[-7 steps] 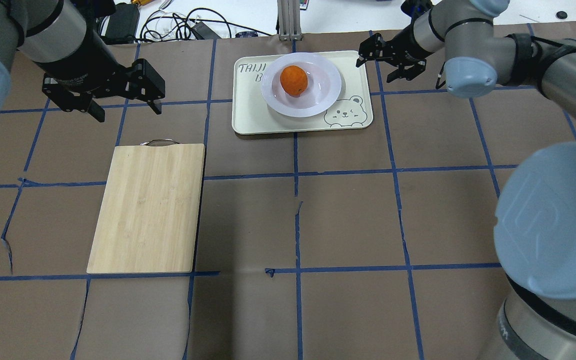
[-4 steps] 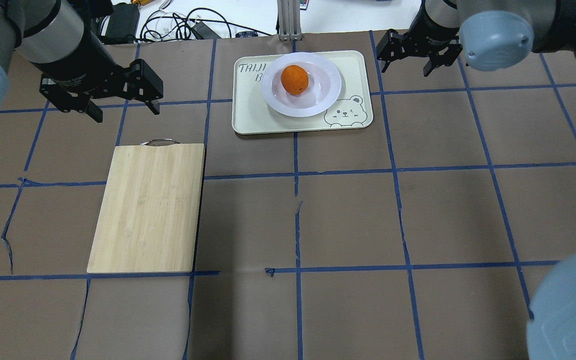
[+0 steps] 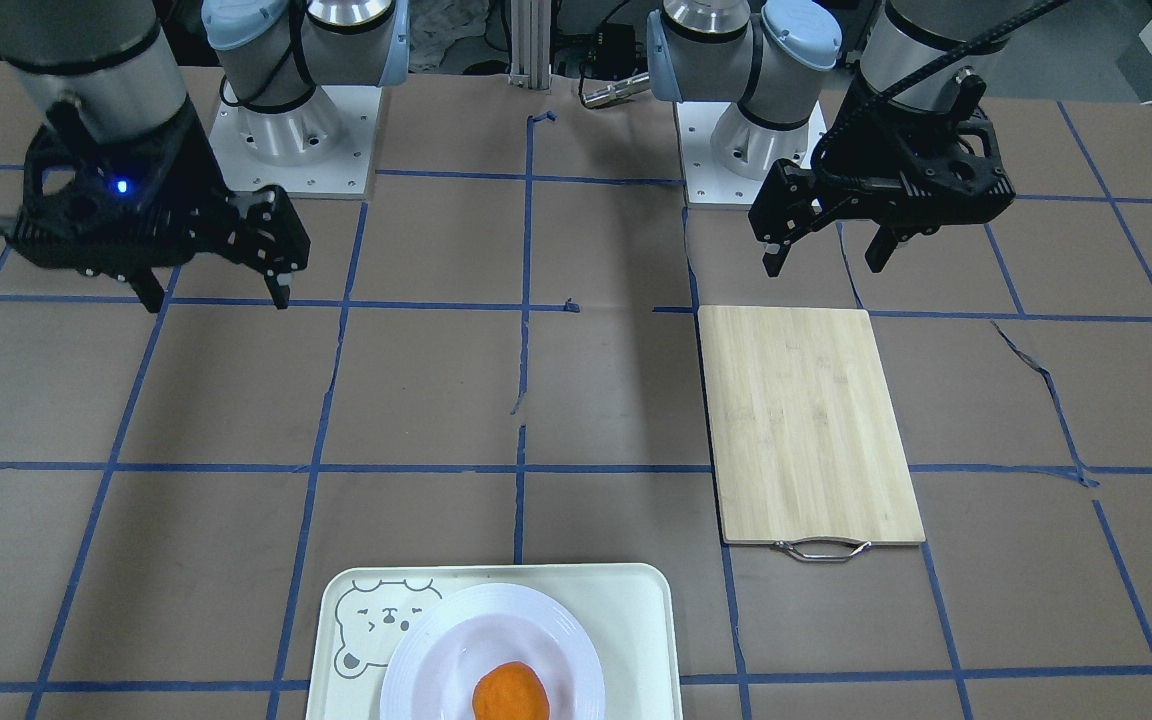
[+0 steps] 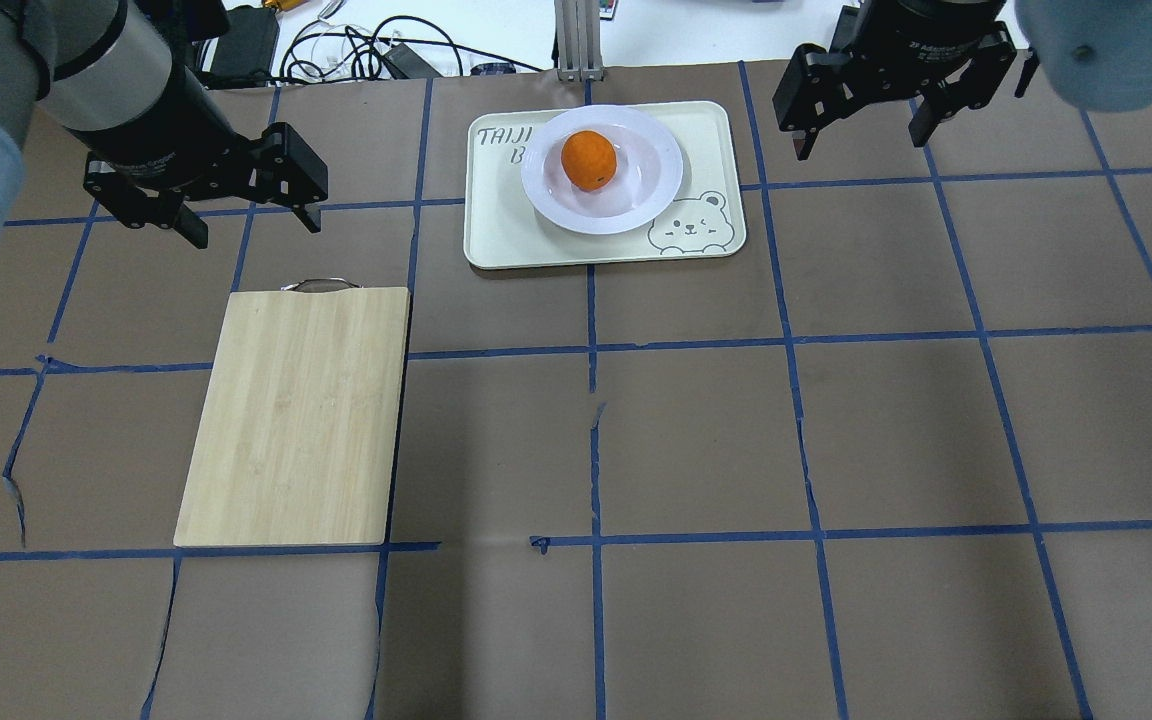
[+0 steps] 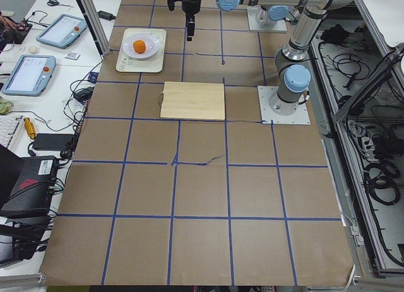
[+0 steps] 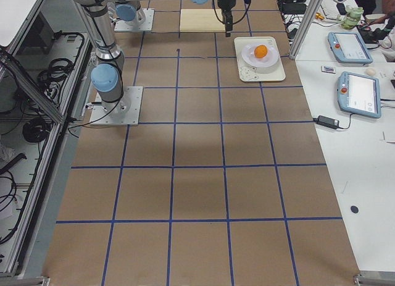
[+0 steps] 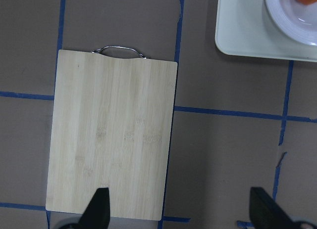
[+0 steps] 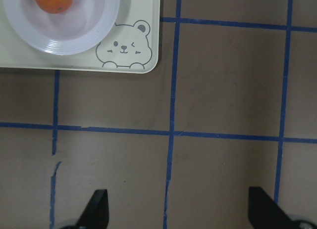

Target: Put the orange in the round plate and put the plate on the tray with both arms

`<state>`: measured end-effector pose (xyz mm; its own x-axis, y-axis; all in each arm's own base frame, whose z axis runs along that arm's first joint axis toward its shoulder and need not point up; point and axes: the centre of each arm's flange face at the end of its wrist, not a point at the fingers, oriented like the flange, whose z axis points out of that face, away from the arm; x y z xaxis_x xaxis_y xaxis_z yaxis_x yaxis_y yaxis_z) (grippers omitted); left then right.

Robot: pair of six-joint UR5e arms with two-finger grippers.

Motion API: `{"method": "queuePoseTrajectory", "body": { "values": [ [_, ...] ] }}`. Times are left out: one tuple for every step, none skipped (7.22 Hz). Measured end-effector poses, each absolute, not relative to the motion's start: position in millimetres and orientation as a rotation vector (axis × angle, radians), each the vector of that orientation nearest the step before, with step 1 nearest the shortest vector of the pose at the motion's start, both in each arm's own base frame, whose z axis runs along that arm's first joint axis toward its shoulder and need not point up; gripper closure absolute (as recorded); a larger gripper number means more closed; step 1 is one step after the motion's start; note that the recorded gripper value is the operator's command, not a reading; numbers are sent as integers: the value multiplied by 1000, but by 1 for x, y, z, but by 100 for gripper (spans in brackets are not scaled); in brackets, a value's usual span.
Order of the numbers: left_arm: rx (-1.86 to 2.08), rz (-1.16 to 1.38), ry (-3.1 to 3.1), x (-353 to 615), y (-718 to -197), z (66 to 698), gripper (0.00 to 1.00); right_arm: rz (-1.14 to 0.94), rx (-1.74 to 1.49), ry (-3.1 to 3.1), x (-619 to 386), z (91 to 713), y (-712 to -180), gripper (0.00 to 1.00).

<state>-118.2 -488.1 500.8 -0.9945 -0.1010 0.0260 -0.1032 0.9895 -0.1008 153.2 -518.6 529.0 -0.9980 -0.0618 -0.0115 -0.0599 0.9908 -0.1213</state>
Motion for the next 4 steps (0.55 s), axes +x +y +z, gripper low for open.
{"method": "queuePoseTrajectory", "body": {
  "values": [
    [160,160,-3111,-118,-488,501,0,-178,-69,3099,155,537,-507,0],
    [160,162,-3111,-118,-488,502,0,-155,-49,3094,154,538,-503,0],
    [160,161,-3111,-118,-488,501,0,-139,-38,3093,153,537,-501,0],
    [160,160,-3111,-118,-488,501,0,-134,-33,3093,153,537,-501,0]
  ]
}}
